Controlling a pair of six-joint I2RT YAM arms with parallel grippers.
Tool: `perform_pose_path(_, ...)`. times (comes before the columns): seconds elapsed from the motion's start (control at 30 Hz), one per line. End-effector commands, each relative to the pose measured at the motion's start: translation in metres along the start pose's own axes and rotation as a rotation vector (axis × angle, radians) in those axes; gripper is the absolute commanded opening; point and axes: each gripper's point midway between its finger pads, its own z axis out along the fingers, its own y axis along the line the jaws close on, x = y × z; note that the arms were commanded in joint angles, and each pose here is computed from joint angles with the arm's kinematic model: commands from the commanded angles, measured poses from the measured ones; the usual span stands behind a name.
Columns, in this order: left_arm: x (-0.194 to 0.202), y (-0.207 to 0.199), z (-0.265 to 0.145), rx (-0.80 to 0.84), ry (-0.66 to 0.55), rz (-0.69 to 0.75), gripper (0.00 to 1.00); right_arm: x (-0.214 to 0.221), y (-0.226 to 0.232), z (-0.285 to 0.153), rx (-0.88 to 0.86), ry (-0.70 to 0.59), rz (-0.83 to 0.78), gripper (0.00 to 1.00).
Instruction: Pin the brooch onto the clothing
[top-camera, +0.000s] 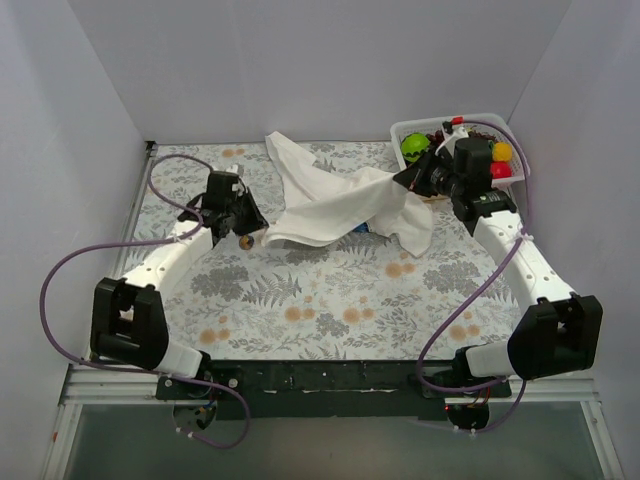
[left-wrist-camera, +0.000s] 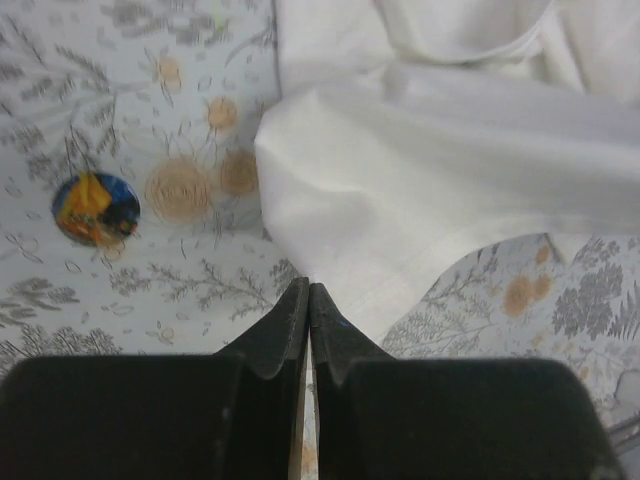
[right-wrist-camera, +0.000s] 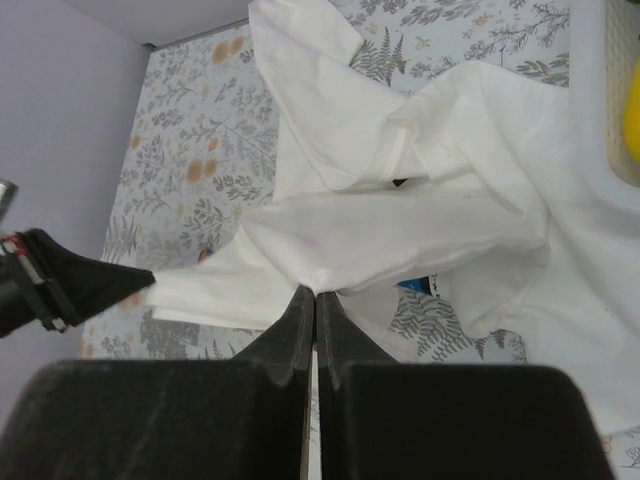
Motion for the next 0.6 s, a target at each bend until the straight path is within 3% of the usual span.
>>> perform_pose_path(0.0, -0.059, -0.005, -0.034, -0.156, -0.155, 0.149, 0.00, 0.017, -0.007, -0.001, -0.015, 0.031, -0.037, 0.01)
perform_pose_path(0.07, -0.082, -0.027, -0.038, -0.161, -0.196, 0.227, 0.00, 0.040, -0.021, -0.002, 0.013, 0.087, -0.036, 0.01)
perform_pose_path(0.17, -0.072, -0.044, -0.013, -0.231, -0.145, 0.340, 0.00, 0.065, -0.035, -0.008, 0.043, 0.144, -0.039, 0.01)
perform_pose_path(0.37, 0.008, -0.058, 0.048, -0.296, 0.043, 0.558, 0.00, 0.136, -0.071, -0.022, 0.117, 0.284, 0.025, 0.01)
perform_pose_path(0.4, 0.027, -0.056, 0.054, -0.303, 0.081, 0.588, 0.00, 0.147, -0.076, -0.025, 0.129, 0.310, 0.038, 0.99)
perform_pose_path(0.43, 0.036, -0.054, 0.056, -0.307, 0.101, 0.608, 0.00, 0.159, -0.081, -0.028, 0.141, 0.338, 0.050, 0.02)
perform_pose_path(0.5, 0.055, -0.046, 0.059, -0.330, 0.136, 0.633, 0.00, 0.170, -0.085, -0.032, 0.149, 0.367, 0.060, 0.01)
perform_pose_path(0.57, 0.058, -0.046, 0.054, -0.320, 0.136, 0.616, 0.17, 0.178, -0.089, -0.034, 0.155, 0.386, 0.066, 0.01)
